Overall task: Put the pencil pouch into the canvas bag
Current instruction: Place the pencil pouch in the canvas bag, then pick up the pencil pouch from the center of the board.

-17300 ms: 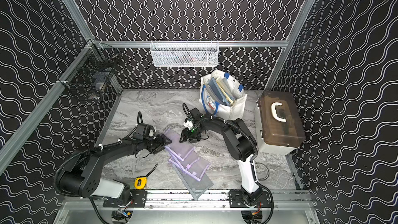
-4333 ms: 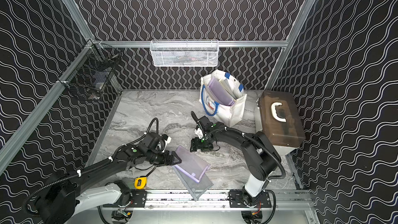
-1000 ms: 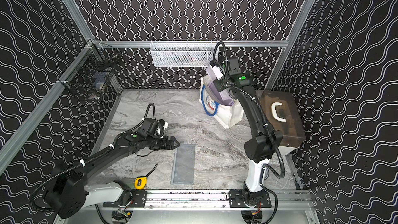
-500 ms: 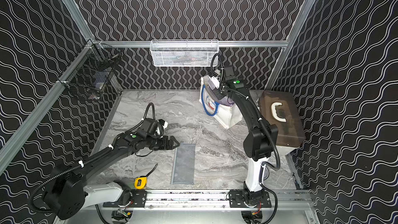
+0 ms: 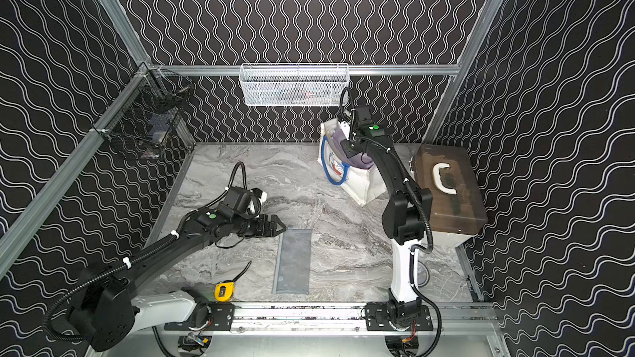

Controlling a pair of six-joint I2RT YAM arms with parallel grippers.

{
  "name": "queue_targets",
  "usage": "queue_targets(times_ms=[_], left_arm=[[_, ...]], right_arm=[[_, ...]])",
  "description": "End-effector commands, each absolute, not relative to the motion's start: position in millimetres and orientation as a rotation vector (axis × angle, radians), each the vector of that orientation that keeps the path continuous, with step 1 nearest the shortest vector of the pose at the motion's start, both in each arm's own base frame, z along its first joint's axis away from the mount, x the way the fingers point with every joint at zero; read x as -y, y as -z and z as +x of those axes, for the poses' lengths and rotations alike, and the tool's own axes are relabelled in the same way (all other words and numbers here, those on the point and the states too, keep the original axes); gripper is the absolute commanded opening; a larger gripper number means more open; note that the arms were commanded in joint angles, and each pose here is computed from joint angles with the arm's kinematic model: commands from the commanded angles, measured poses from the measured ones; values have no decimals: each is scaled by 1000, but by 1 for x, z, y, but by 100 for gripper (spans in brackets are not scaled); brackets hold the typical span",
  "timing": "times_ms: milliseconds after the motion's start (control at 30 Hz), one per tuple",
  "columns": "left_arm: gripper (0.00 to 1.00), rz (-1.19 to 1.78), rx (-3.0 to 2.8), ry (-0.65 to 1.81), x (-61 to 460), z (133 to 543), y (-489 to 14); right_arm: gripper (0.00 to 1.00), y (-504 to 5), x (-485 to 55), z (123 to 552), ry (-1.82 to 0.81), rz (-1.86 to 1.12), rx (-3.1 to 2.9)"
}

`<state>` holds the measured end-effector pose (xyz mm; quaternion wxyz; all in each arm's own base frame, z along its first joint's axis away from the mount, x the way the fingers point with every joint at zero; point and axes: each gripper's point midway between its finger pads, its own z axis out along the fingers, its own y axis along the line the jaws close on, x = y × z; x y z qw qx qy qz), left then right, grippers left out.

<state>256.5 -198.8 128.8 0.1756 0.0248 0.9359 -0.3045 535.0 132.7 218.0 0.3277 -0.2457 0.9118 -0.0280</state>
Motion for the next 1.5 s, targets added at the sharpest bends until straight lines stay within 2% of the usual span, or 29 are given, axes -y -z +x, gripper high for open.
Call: queue_targets(times_ms=[0, 300, 367, 600, 767, 867, 1033, 1233, 1367, 1467], left_arm=[[93, 39, -2634, 844, 196, 261, -134], [92, -23, -2613, 867, 201, 262, -136], [92, -39, -2611, 875, 202, 262, -135], [92, -61, -2607, 856, 199, 260, -131], [92, -50, -2629, 824, 197, 258, -121], [92, -55, -2654, 811, 195, 256, -107], [92, -77, -2716, 796, 193, 250, -81], [89, -86, -2761, 802, 194, 243, -62], [86, -95, -2785, 812, 192, 235, -54], [85, -92, -2809, 845, 193, 226, -48]], right_arm=[[0, -209, -137, 531, 15, -626, -2419], [2, -188, -135, 539, -27, -490, -2511], [10, -197, -135, 541, -27, -473, -2498], [59, -254, -131, 528, -60, -350, -2379], [65, -299, -131, 489, -131, -277, -2321], [68, -315, -146, 451, -241, -266, -2311], [72, -275, -194, 359, -459, -322, -2424], [74, -178, -233, 268, -831, -222, -2642], [74, -127, -247, 246, -1033, -127, -2710], [74, -98, -253, 241, -1079, -99, -2768]])
